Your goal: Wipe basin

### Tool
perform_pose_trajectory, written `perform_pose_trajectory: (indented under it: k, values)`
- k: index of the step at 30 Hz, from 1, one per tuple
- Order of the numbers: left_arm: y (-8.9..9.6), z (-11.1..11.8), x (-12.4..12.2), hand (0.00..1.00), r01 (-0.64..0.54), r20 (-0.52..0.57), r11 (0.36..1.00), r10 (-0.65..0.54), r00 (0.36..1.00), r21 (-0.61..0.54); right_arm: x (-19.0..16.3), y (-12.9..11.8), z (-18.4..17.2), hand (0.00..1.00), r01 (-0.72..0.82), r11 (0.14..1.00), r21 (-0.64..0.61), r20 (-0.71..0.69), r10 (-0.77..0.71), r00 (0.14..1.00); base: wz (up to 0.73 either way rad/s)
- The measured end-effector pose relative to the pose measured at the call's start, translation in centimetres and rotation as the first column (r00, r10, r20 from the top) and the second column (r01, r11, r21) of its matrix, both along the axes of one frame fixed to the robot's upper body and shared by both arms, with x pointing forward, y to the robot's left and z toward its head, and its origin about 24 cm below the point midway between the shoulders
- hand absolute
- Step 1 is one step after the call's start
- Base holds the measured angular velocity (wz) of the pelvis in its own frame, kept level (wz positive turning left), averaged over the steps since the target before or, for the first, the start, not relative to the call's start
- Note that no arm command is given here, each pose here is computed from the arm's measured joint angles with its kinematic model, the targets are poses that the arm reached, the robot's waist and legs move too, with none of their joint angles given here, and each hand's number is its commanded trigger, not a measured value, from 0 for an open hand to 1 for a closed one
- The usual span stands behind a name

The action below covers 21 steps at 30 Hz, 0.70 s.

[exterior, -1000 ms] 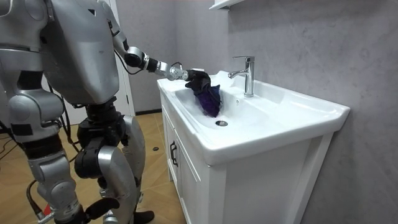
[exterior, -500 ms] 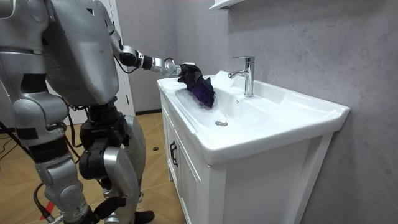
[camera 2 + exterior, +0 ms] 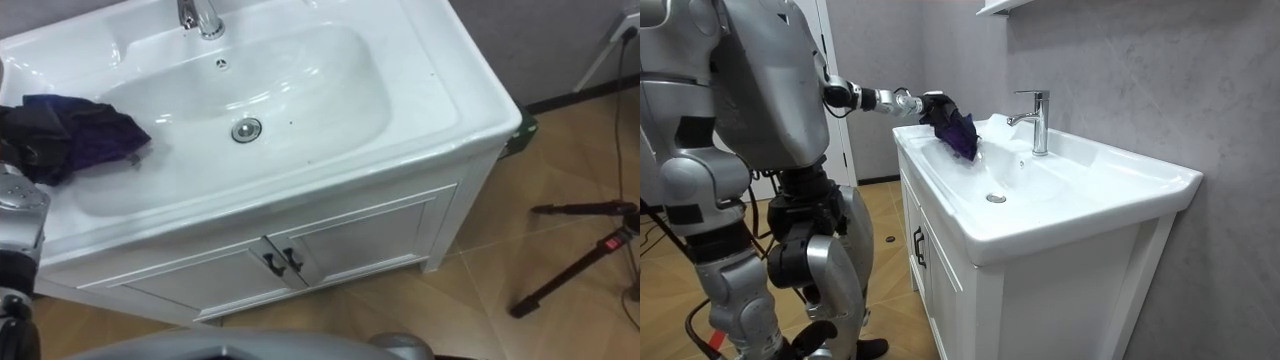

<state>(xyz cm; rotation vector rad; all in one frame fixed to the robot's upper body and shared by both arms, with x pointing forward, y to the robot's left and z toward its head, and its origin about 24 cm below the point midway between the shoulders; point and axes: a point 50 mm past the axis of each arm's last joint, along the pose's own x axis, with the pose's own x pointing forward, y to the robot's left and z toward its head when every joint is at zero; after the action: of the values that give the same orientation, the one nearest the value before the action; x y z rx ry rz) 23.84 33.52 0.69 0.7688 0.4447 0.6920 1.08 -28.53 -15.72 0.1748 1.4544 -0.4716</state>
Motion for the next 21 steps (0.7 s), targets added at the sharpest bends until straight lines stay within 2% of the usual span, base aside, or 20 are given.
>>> perform_pose_trajectory:
  k: [4,8,12,16,21]
  values:
    - [0.1,1.3,0.2,1.0,-0.005,0.071,1.0,0.003,0.997,0.025,0.4,0.0,0.0,0.0,-0.048,0.999,-0.008,0.002,0.048,0.999,0.02]
    - [0.3,2.1,-0.7,1.0,-0.008,0.129,0.998,0.0,0.992,0.062,0.8,-0.2,0.1,0.0,-0.065,0.998,-0.025,0.024,0.066,0.998,0.0]
    - [0.4,2.3,-1.8,1.0,-0.011,0.152,0.996,-0.002,0.988,0.089,0.8,-0.2,0.1,0.0,-0.046,0.998,-0.03,0.031,0.047,0.998,0.02]
    - [0.4,2.4,-1.8,1.0,-0.014,0.16,0.995,-0.001,0.987,0.094,0.8,-0.2,0.1,0.0,-0.046,0.998,-0.03,0.03,0.047,0.998,0.01]
    - [1.3,2.8,-2.3,1.0,-0.074,0.195,0.993,0.055,0.979,0.094,0.5,-0.2,0.1,0.0,-0.062,0.998,-0.029,0.017,0.062,0.998,0.06]
